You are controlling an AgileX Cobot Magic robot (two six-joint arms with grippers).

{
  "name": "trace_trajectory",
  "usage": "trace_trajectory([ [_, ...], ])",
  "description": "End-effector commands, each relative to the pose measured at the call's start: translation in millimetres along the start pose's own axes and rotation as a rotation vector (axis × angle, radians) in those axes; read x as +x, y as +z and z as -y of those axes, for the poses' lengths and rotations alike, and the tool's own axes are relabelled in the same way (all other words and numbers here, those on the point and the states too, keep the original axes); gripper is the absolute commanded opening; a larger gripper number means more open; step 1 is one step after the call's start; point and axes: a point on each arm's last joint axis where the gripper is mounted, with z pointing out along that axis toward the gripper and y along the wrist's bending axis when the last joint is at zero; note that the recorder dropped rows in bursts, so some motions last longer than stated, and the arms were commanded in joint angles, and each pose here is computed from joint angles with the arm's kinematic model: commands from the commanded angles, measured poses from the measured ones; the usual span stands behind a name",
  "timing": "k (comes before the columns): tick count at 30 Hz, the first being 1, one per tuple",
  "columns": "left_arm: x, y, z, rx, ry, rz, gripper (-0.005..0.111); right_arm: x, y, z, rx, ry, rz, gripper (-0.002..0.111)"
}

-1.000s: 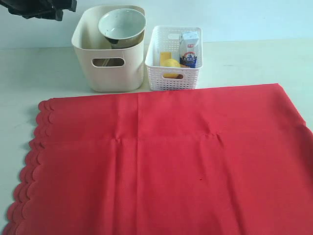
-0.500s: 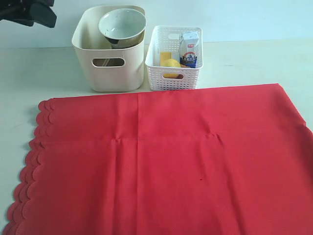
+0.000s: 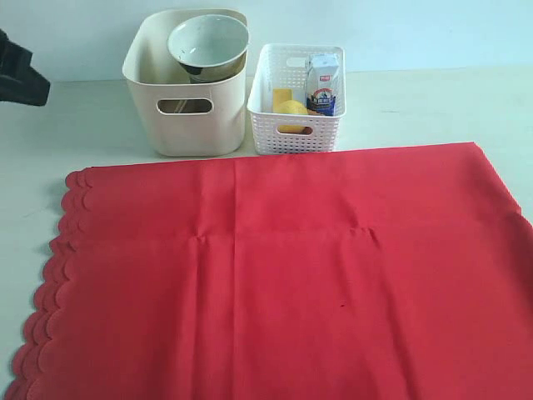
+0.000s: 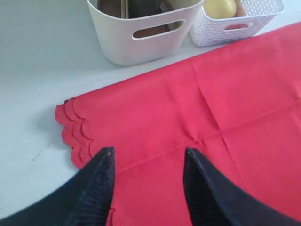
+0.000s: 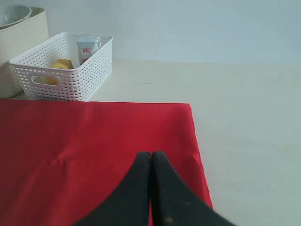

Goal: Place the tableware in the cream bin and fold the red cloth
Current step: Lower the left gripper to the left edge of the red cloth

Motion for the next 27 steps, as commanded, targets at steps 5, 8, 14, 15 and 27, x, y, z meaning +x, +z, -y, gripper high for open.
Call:
trace_trajectory([
  [5,34.7,-5.2,2.2,0.018,-0.020,-0.023,0.046,0.6,0.1,0.2,0.004,0.001,0.006,0.000],
  [8,45.2,1.1,3.0,0.035,-0.043,-0.057,0.046,0.0,-0.1,0.2,0.004,0.001,0.007,0.000],
  [14,64.2,16.4,2.2,0.047,-0.082,-0.090,0.046,0.0,-0.1,0.2,0.004,0.001,0.007,0.000],
  [15,67.1,19.2,2.0,0.049,-0.092,-0.088,0.046,0.0,-0.1,0.2,0.004,0.001,0.007,0.000],
  [27,78.4,54.3,-2.3,0.051,-0.221,-0.088,0.046,-36.5,-9.5,0.2,0.004,0.001,0.069,0.000],
])
